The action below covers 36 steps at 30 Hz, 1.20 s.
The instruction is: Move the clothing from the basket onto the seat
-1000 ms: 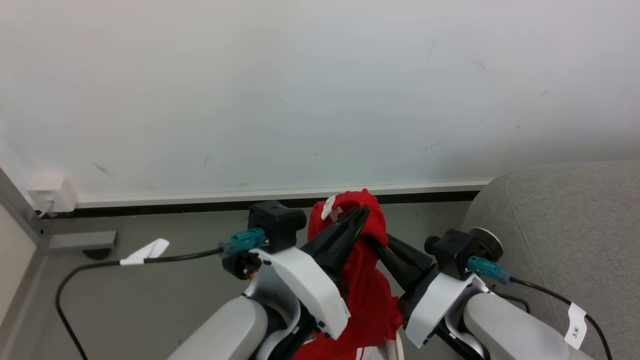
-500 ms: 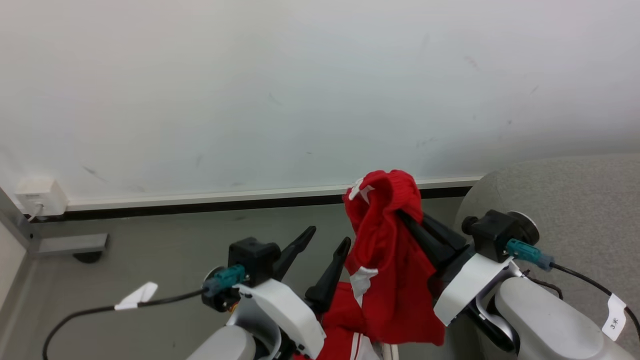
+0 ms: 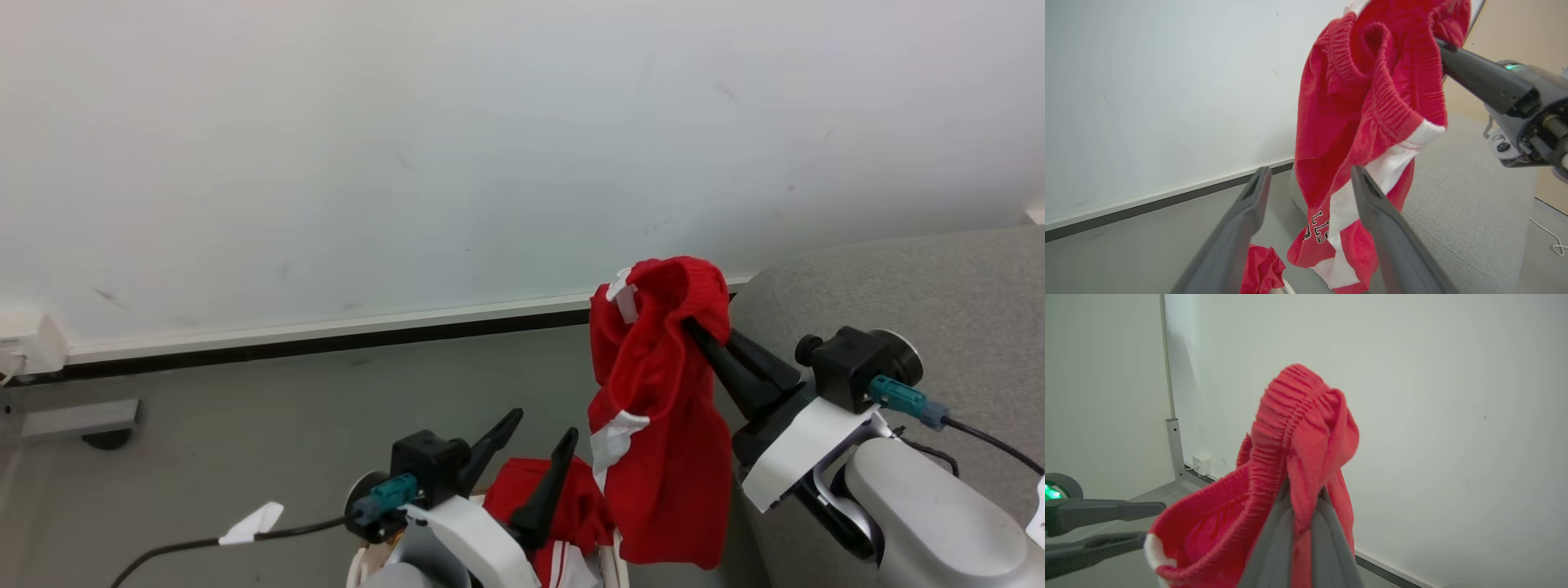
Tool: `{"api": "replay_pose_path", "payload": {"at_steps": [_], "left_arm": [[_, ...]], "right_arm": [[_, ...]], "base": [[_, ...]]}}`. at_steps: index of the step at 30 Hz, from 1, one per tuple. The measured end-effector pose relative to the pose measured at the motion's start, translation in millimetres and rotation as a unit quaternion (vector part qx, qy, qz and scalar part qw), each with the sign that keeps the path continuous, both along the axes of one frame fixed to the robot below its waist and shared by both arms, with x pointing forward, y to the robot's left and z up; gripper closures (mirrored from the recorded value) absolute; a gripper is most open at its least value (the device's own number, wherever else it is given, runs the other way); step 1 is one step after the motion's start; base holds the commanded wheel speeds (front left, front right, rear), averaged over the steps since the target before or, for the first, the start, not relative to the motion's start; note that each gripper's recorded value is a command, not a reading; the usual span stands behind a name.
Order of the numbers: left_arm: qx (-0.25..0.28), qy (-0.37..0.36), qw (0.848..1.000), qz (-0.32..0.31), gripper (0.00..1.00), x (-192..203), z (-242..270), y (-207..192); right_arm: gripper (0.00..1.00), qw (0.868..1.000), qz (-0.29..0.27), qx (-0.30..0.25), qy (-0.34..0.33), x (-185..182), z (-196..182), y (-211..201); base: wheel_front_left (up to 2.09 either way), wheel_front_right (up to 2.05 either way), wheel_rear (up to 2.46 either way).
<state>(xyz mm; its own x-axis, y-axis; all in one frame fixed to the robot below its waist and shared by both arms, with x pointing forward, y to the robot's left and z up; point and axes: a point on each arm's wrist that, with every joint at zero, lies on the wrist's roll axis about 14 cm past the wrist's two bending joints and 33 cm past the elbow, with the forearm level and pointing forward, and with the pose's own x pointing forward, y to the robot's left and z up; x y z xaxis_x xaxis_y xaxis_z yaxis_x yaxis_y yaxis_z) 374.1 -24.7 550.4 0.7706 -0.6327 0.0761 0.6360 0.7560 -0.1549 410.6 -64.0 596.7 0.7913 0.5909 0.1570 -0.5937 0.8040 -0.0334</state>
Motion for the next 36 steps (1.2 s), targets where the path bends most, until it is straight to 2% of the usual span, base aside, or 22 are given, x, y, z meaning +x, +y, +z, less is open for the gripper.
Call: {"api": "replay_pose_path", "payload": {"at_steps": [13,19,23,30,36], "left_arm": [[-0.021,0.005,0.996,-0.085,0.00,-11,-4,-63],[-0.031,0.008,0.990,-0.141,0.00,-17,-5,-100],[-0.034,0.005,0.986,-0.163,0.00,-9,-8,-115],[-0.029,0.002,0.983,-0.183,0.00,24,-24,-130],[-0.038,0.020,0.981,-0.189,0.00,52,-50,-134]], "right_arm": [[1.00,0.994,-0.106,-0.008,-0.022,0,13,-92],[1.00,0.983,-0.181,-0.022,-0.015,-5,8,-156],[1.00,0.973,-0.226,-0.035,-0.009,2,4,-195],[1.00,0.955,-0.287,-0.070,-0.018,40,15,-253],[1.00,0.930,-0.352,-0.090,-0.053,97,49,-310]], "base": [[0.00,0.00,0.00],[0.00,0.00,0.00],[0.00,0.00,0.00],[0.00,0.00,0.00],[0.00,0.00,0.00]]}}
